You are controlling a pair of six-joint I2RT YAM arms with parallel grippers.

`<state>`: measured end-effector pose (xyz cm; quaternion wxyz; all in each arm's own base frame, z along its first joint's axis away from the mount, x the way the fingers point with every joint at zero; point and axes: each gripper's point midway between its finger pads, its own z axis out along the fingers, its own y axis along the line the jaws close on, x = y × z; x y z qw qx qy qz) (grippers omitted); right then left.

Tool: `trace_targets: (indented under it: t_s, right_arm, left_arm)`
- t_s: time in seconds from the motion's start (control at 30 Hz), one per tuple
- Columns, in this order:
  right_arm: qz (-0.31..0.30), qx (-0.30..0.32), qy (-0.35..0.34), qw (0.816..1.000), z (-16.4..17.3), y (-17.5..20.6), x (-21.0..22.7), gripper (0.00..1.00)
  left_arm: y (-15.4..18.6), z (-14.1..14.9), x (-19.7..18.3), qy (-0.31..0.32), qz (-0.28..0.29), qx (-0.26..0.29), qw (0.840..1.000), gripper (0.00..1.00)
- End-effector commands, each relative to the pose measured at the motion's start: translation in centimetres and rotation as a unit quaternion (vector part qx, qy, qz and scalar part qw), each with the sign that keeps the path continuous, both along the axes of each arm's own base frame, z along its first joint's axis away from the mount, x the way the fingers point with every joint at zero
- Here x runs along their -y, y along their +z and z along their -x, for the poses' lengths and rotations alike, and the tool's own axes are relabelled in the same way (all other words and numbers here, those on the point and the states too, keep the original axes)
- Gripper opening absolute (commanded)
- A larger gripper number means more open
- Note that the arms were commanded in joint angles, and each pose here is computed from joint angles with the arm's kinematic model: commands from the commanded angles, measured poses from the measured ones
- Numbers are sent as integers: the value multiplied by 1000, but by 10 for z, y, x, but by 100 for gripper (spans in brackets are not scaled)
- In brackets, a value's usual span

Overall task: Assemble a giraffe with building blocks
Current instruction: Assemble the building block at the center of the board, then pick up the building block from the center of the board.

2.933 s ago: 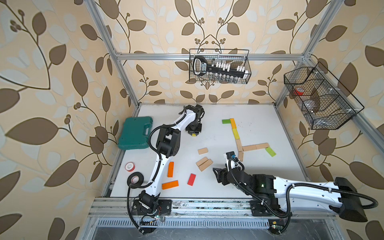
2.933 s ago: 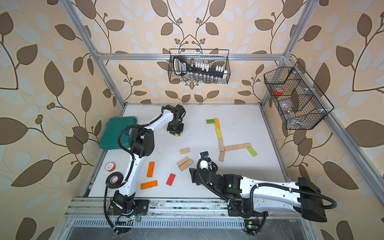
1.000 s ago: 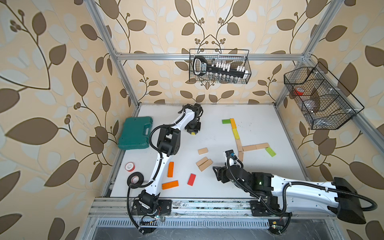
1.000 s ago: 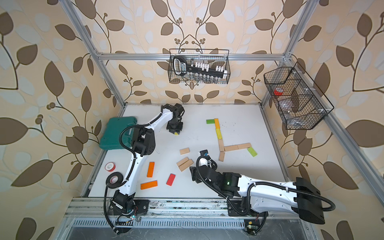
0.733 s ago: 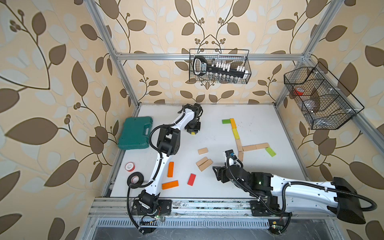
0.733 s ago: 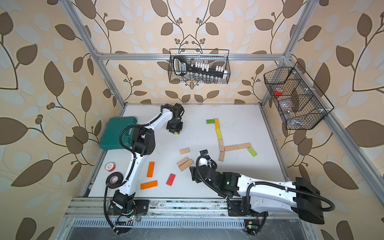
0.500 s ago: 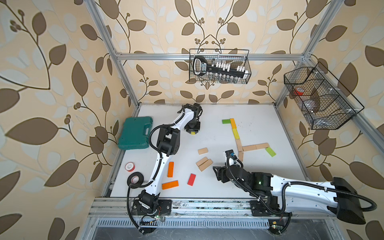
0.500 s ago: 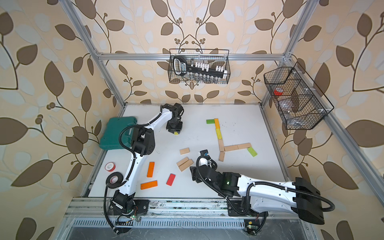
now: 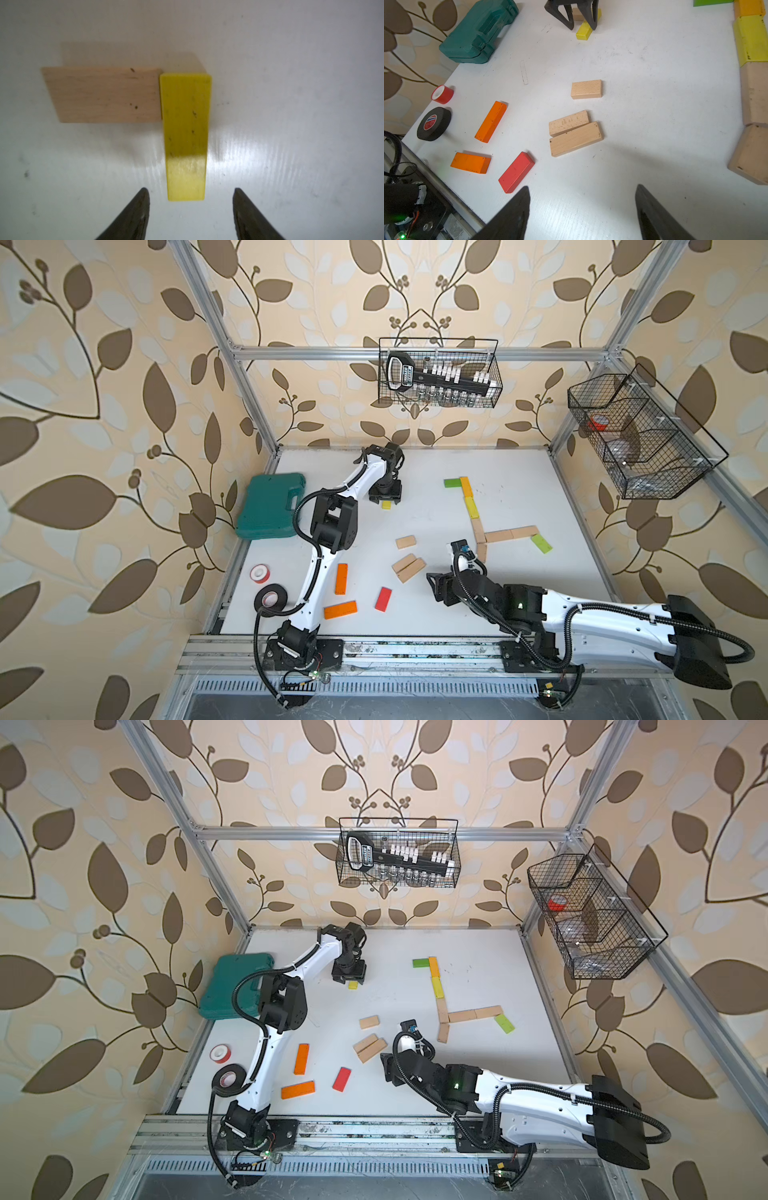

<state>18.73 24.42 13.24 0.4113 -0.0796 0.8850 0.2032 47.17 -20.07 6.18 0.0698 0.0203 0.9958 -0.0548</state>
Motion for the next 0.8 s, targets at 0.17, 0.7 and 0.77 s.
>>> trace_targets:
  t_s: [0.17,0.7,0.77]
  right_arm:
    - [2,27,-20,999,-6,28,12,76]
    - [17,41,-13,999,-13,41,1,76]
    - [13,34,-7,999,-12,38,-5,76]
  left_arm:
    - [142,42,-20,12,49,122,991,69]
    - [116,214,-114,91,-37,52,994,74]
    - [103,236,-125,104,-51,30,993,76]
